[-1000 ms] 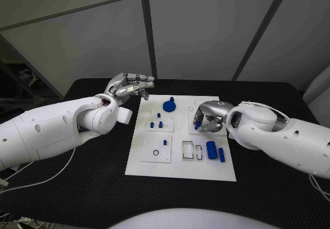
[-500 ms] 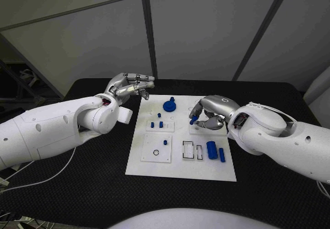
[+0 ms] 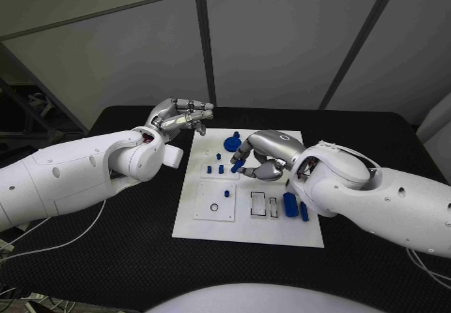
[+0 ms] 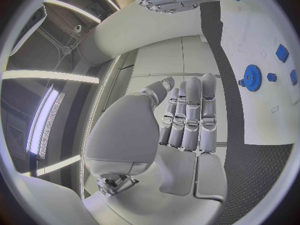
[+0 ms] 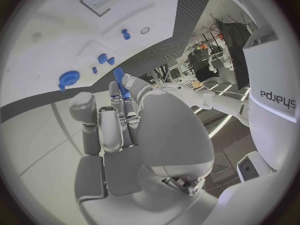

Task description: Assemble the parts on the task board

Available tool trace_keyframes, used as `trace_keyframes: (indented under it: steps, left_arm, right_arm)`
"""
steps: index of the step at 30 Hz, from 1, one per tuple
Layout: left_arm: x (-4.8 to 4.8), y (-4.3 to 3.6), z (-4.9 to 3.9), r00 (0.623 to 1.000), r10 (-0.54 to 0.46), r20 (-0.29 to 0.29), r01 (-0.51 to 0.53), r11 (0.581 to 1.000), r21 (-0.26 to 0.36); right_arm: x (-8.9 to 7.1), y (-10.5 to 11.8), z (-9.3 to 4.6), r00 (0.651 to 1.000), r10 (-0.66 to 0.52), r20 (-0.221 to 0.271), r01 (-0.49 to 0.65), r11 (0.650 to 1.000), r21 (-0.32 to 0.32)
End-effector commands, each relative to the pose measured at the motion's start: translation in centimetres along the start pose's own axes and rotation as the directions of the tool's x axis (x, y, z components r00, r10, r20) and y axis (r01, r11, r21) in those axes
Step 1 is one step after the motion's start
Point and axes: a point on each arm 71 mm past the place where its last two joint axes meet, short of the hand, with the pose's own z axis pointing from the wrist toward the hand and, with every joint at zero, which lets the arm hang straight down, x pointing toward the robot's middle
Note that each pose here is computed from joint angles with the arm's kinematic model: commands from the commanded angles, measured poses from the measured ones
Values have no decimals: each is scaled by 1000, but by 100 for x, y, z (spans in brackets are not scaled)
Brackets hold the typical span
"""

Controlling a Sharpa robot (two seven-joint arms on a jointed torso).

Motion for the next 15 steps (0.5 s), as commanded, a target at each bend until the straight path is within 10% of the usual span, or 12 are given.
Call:
trace_keyframes:
  steps: [1, 15]
  left_arm:
    - [24, -12, 11, 1000, -7, -14, 7, 1000, 6]
    - [50, -6, 30, 1000, -9, -20, 10, 1000, 6]
  right_arm:
    - [163, 113, 45, 998, 46, -44, -48, 998, -46]
    - [601, 320, 138, 984, 59, -170, -76, 993, -95]
